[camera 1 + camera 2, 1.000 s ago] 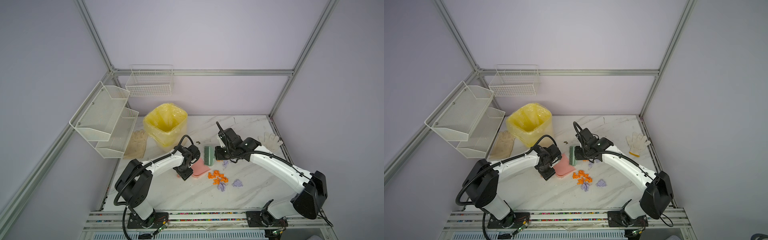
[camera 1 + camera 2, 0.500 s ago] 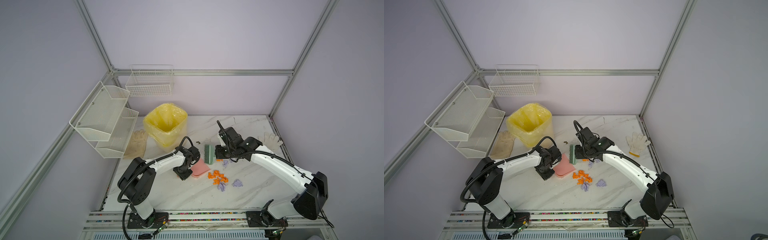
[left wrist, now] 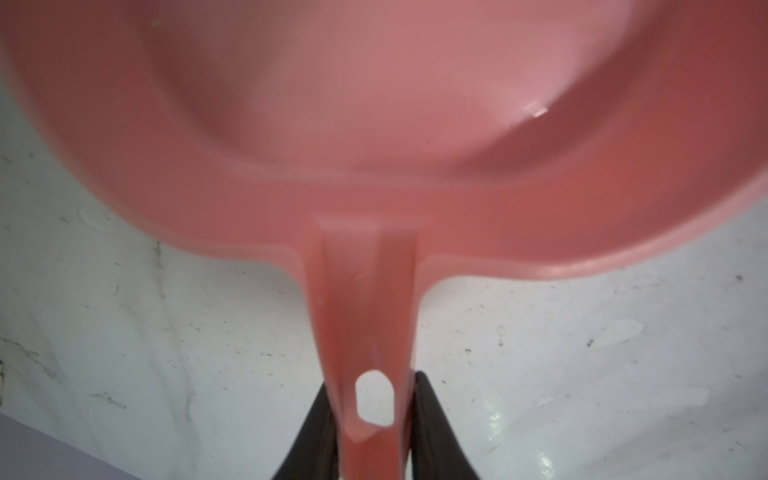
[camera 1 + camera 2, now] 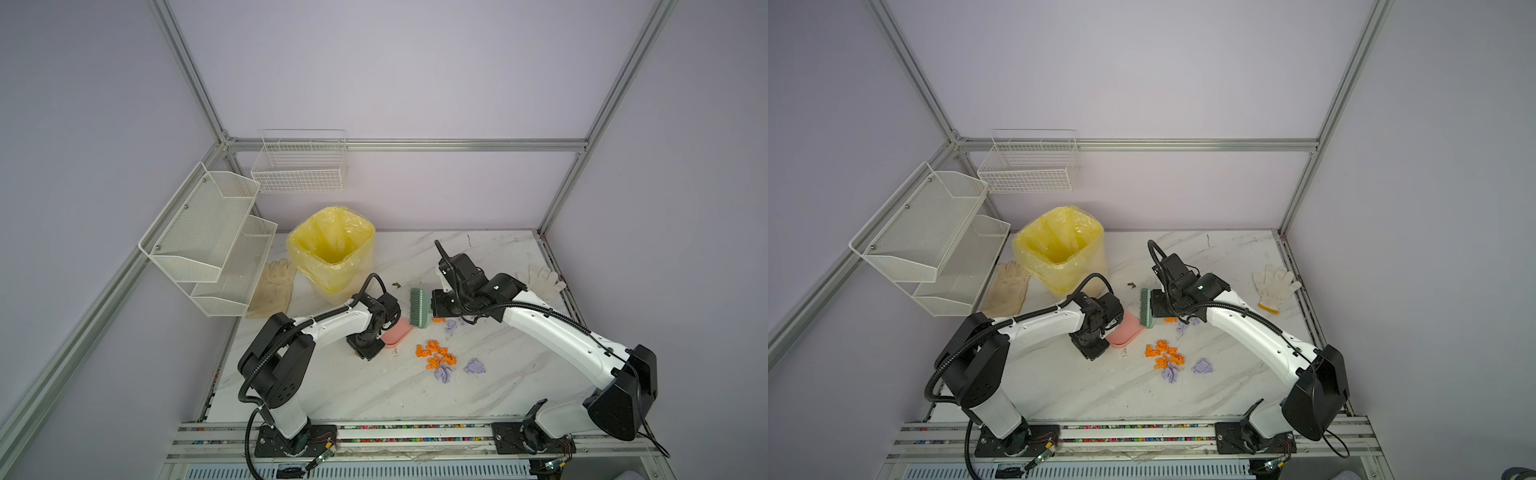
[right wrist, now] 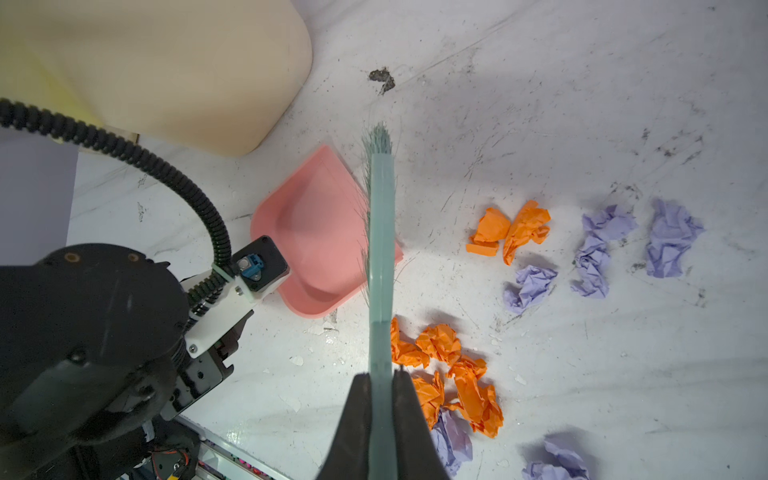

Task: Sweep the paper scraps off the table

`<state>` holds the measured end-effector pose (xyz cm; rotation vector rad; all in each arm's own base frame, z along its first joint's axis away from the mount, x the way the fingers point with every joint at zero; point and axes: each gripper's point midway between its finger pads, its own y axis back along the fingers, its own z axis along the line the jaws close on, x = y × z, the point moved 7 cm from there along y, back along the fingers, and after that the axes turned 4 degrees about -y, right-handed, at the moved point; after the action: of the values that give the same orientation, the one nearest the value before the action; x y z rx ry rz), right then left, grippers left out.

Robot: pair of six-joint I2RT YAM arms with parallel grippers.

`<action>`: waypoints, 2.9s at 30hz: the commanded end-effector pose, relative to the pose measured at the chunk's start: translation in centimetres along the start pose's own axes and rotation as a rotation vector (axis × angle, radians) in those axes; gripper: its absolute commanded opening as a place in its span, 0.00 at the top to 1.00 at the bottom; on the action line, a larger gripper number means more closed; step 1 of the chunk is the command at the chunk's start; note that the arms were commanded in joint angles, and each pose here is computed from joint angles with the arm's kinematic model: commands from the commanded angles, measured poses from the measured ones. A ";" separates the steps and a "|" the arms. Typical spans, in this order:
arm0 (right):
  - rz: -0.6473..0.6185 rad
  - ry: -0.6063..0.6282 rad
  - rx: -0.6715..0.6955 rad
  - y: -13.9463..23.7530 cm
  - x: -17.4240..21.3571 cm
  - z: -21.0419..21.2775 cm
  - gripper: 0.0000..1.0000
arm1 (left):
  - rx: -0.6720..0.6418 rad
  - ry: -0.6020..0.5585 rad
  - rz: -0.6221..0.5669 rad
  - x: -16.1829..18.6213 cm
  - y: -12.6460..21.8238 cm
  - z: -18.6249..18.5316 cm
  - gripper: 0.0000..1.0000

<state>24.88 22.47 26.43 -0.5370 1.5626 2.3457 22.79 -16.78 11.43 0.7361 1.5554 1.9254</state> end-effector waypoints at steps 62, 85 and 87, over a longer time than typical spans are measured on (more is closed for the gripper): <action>0.195 -0.020 0.350 4.7 8.7 -10.3 1.00 | -0.312 -0.634 -0.011 7.8 5.2 -6.5 0.86; 0.164 0.003 0.090 3.0 7.3 -5.7 1.00 | -0.353 -0.574 0.105 2.3 3.3 -7.9 0.93; 0.163 0.008 0.062 2.7 7.3 -4.9 1.00 | -0.352 -0.564 0.100 2.0 3.5 -7.9 0.94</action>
<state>17.60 15.37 22.91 -0.3913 1.8368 2.3424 14.48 -19.81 11.81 1.1911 0.7826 1.7748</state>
